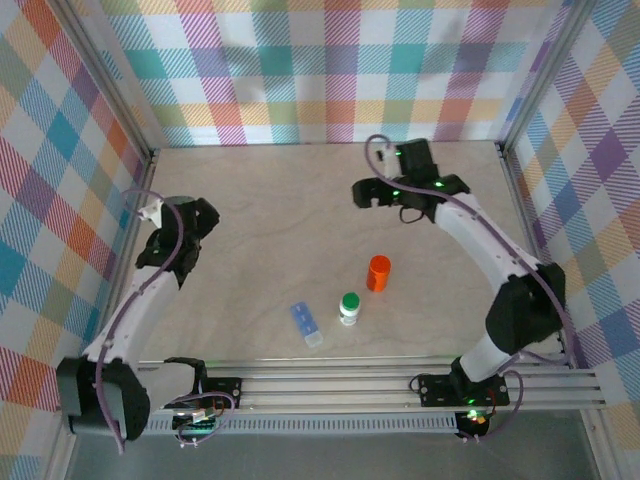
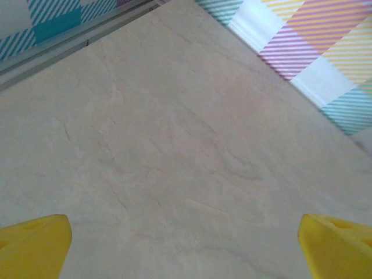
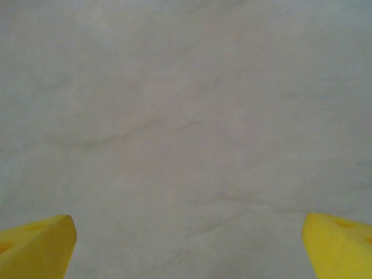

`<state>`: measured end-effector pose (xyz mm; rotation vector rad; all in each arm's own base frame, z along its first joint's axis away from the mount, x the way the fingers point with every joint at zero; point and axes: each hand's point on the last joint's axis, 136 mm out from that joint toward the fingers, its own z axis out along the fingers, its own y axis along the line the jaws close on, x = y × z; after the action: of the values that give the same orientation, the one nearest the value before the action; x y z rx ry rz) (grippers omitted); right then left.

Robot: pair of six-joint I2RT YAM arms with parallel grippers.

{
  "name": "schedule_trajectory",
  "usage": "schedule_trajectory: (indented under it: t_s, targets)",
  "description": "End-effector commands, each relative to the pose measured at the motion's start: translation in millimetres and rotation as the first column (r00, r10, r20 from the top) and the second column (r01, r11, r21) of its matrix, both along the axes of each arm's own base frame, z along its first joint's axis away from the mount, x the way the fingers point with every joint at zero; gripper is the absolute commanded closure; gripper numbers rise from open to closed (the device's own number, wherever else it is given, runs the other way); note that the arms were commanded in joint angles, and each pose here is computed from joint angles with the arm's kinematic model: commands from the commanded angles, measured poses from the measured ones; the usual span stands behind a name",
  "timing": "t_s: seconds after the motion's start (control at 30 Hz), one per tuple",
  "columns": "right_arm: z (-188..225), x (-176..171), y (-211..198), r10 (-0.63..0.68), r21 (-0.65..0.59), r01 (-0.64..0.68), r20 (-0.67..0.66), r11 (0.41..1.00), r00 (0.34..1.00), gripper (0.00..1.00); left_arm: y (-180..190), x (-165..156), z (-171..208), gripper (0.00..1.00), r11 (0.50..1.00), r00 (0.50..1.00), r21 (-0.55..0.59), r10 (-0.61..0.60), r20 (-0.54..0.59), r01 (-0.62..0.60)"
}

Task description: Sort the pills into containers

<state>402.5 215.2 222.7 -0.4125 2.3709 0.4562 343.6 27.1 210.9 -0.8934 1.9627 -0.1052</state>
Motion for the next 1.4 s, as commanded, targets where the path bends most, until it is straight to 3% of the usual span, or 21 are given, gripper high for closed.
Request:
schedule_trajectory:
  t_s: [0.0,0.13,0.3,0.47,0.6,0.7,0.9,1.37]
  targets:
    - [-34.1,-46.6,36.2,0.169,-0.010,-0.175,-0.218,0.985,0.961,0.04,-13.3,-28.7,20.9,0.00,0.990,1.000,-0.139,-0.008,0.029,0.012]
    - [-55.5,-73.2,74.8,0.250,-0.038,-0.277,-0.324,0.960,0.912,0.08,-11.7,-56.9,52.3,0.00,0.988,0.994,-0.154,-0.012,0.107,0.029]
    - [-86.3,-103.4,106.5,0.303,-0.129,-0.393,-0.438,0.910,0.846,0.09,-6.0,-82.1,88.1,0.00,0.996,0.982,-0.024,-0.081,0.170,0.086]
    - [-107.8,-131.3,132.1,0.329,-0.138,-0.461,-0.528,0.876,0.783,0.18,8.5,-95.8,99.2,0.00,0.988,0.984,0.136,-0.095,0.152,0.074]
    - [-127.2,-152.7,145.2,0.284,-0.195,-0.482,-0.600,0.854,0.748,0.25,7.9,-96.3,95.1,0.00,0.988,0.982,0.137,-0.098,0.163,0.075]
    - [-140.0,-164.6,147.3,0.223,-0.235,-0.466,-0.643,0.853,0.733,0.31,4.1,-96.5,93.1,0.00,0.985,0.979,0.141,-0.120,0.167,0.097]
    - [-153.8,-183.8,149.8,0.155,-0.303,-0.457,-0.669,0.837,0.727,0.32,6.2,-102.4,97.1,0.00,0.981,0.978,0.173,-0.116,0.175,0.085]
    - [-176.7,-218.9,166.0,0.142,-0.362,-0.498,-0.680,0.788,0.719,0.34,5.8,-105.0,97.6,0.00,0.980,0.976,0.177,-0.119,0.183,0.086]
